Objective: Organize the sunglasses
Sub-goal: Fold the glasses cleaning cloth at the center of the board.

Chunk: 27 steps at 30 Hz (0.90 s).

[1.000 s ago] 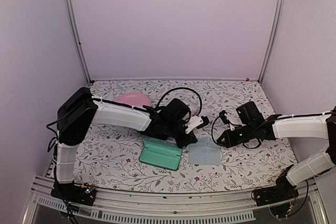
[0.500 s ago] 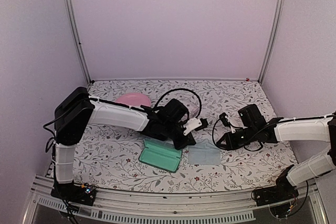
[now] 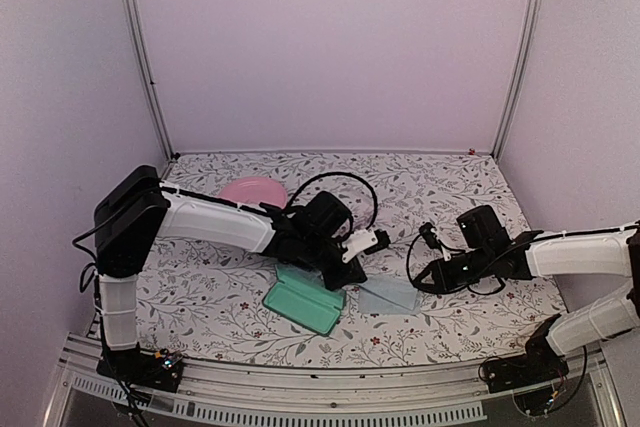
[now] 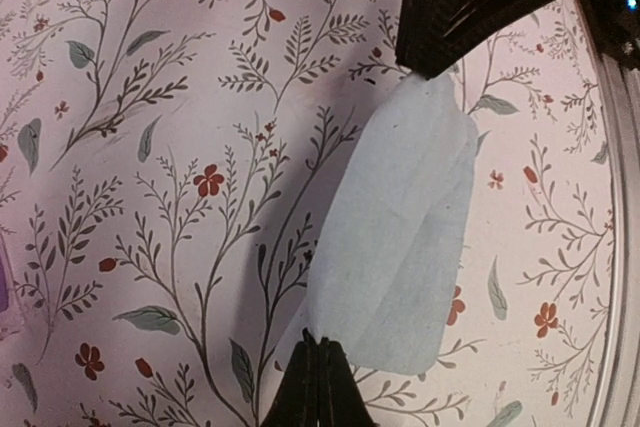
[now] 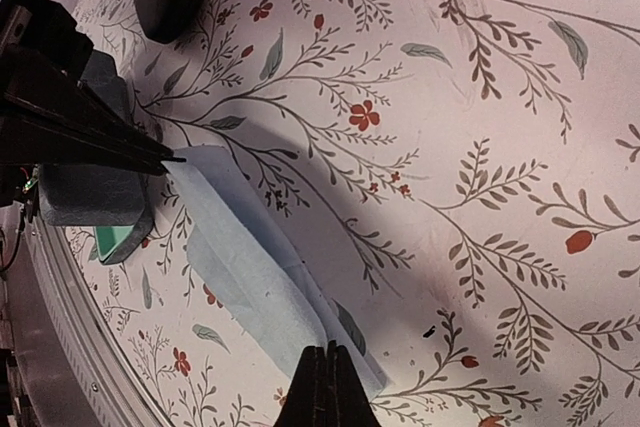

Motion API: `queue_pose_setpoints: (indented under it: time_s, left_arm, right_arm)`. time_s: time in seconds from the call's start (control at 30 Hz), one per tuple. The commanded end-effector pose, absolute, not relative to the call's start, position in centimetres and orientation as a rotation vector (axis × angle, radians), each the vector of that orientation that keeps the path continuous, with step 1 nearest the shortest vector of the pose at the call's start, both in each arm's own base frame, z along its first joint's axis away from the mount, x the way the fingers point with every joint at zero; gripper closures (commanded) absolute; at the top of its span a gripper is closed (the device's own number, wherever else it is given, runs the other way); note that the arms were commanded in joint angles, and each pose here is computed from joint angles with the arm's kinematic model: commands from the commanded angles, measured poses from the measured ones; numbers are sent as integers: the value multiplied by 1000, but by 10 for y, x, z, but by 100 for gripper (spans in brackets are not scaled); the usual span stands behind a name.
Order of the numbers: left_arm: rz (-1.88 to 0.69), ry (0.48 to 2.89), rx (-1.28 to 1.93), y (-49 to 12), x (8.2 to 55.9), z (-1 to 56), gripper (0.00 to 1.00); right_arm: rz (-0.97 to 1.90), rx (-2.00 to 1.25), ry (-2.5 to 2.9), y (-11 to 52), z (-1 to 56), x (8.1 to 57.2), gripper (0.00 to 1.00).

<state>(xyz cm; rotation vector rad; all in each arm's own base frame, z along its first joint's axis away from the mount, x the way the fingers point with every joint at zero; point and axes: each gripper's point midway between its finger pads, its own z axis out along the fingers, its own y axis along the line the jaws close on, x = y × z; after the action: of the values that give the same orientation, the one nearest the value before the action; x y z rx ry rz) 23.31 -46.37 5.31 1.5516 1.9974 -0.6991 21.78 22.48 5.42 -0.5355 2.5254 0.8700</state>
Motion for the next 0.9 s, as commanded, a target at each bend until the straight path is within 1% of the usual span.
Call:
queue_pose_setpoints:
  time_s: [0.0,0.13,0.43,0.7,0.87]
  left_arm:
    - [-738,1991,1550,-466,228,58,99]
    - [-742,1983,1525,-471,231,61,99]
    - [-702,1947,1410,-486,258,79,98]
    - [-680,1893,1386,-493,279,81,96]
    - [-684,1887,1434,-492,274,70,96]
  right_arm:
    - [901,-507,2515,226,57,219,100]
    - [854,-476,2516,224,61,227,100]
    - [748,-427,2453,225,88,265,100]
    - [671,-458,2453,223,83,285,100]
    - [658,-482,2450,221,81,286,100]
